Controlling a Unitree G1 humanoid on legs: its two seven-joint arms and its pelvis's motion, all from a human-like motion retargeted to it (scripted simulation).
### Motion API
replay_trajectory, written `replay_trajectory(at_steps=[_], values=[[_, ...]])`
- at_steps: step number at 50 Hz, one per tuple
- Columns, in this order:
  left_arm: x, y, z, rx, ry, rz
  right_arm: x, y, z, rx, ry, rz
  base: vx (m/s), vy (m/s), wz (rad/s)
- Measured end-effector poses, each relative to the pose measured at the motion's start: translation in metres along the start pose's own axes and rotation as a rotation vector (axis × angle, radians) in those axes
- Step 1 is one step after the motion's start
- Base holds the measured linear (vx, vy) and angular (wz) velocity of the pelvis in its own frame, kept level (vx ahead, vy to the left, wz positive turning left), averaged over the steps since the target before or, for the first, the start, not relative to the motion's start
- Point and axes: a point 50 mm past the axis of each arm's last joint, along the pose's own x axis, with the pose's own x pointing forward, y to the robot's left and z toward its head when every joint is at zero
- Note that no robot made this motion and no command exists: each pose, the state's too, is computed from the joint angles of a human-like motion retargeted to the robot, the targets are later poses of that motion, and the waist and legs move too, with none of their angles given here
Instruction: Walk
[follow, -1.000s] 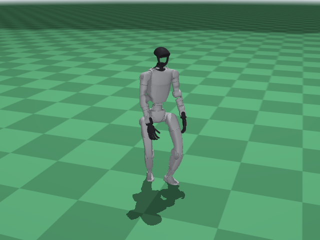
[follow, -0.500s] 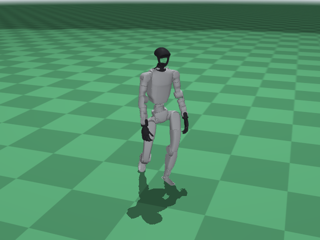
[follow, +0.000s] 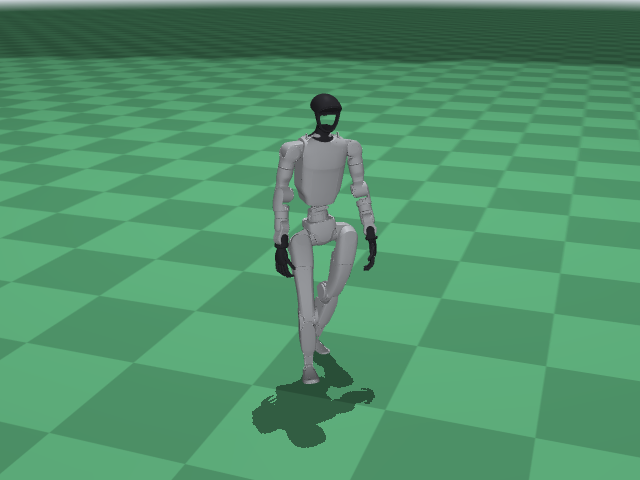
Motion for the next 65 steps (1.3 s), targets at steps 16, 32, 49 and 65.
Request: replay_trajectory(at_steps=[16,32,49,65], values=[[-0.006,-0.004,-0.046,-0.046,0.121,-0.021,0.001,0.008,0.014,-0.018,-0.048,0.025,0.34,-0.10,0.03],[-0.009,0.004,-0.047,-0.145,0.072,0.050,0.001,-0.007,0.054,-0.099,-0.133,-0.020,0.37,-0.08,-0.07],[-0.008,-0.002,-0.046,-0.105,0.066,0.025,-0.005,0.010,0.111,-0.219,-0.294,0.034,0.40,-0.01,-0.06],[-0.016,-0.003,-0.082,-0.131,0.206,0.025,0.002,0.009,0.062,-0.158,-0.150,0.018,0.44,0.07,-0.01]])
